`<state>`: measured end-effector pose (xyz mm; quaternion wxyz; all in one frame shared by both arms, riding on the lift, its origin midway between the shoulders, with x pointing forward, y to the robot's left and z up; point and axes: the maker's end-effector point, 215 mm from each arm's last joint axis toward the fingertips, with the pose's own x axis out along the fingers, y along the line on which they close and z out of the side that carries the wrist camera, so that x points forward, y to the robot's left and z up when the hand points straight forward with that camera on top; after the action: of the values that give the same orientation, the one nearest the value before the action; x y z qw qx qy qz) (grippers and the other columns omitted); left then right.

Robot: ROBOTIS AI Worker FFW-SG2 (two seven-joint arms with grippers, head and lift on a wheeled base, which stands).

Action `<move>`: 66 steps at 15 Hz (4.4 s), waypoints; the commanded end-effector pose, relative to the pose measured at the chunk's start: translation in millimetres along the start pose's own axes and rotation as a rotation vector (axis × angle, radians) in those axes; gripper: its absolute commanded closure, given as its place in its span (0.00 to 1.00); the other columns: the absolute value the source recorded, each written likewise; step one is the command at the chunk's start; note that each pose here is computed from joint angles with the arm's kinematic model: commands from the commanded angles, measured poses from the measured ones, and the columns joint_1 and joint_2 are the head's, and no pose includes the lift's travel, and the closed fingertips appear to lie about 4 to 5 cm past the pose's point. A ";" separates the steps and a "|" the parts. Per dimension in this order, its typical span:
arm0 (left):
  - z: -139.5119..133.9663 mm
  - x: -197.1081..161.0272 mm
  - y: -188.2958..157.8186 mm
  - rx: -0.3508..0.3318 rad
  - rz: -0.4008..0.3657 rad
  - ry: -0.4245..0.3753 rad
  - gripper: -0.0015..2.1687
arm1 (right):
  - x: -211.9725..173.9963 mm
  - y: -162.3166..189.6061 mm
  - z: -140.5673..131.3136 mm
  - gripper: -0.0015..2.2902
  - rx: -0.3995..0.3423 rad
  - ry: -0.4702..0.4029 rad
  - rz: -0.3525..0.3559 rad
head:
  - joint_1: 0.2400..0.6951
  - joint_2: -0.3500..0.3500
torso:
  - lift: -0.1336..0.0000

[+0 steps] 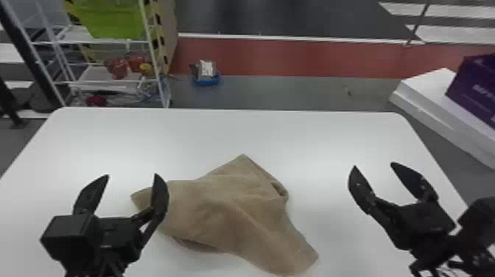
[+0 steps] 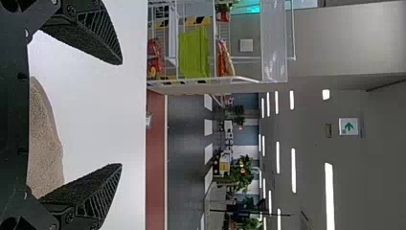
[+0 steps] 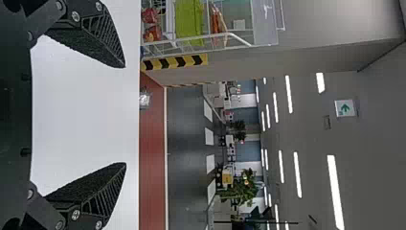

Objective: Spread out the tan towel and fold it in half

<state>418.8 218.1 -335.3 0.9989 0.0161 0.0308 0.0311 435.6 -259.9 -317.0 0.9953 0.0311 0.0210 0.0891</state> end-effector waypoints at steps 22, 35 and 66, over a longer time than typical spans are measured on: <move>-53.9 -80.7 -219.5 0.063 -0.423 0.130 0.10 | -69.5 -206.0 -25.9 0.08 -0.038 0.108 -0.262 | 1.00 0.00 | 0.08; -85.0 -109.7 -331.8 0.164 -0.652 0.207 0.22 | -93.2 -238.4 -54.4 0.08 0.001 0.155 -0.314 | 1.00 0.00 | 0.08; -79.4 -49.9 -274.2 0.318 -0.470 0.328 0.60 | -73.1 -229.4 -66.9 0.08 0.070 0.132 -0.265 | 1.00 0.00 | 0.08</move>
<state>365.4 -73.8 -427.9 0.9393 0.1598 0.2050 -0.2238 396.7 -498.2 -396.2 0.9929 0.0560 0.0947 -0.0448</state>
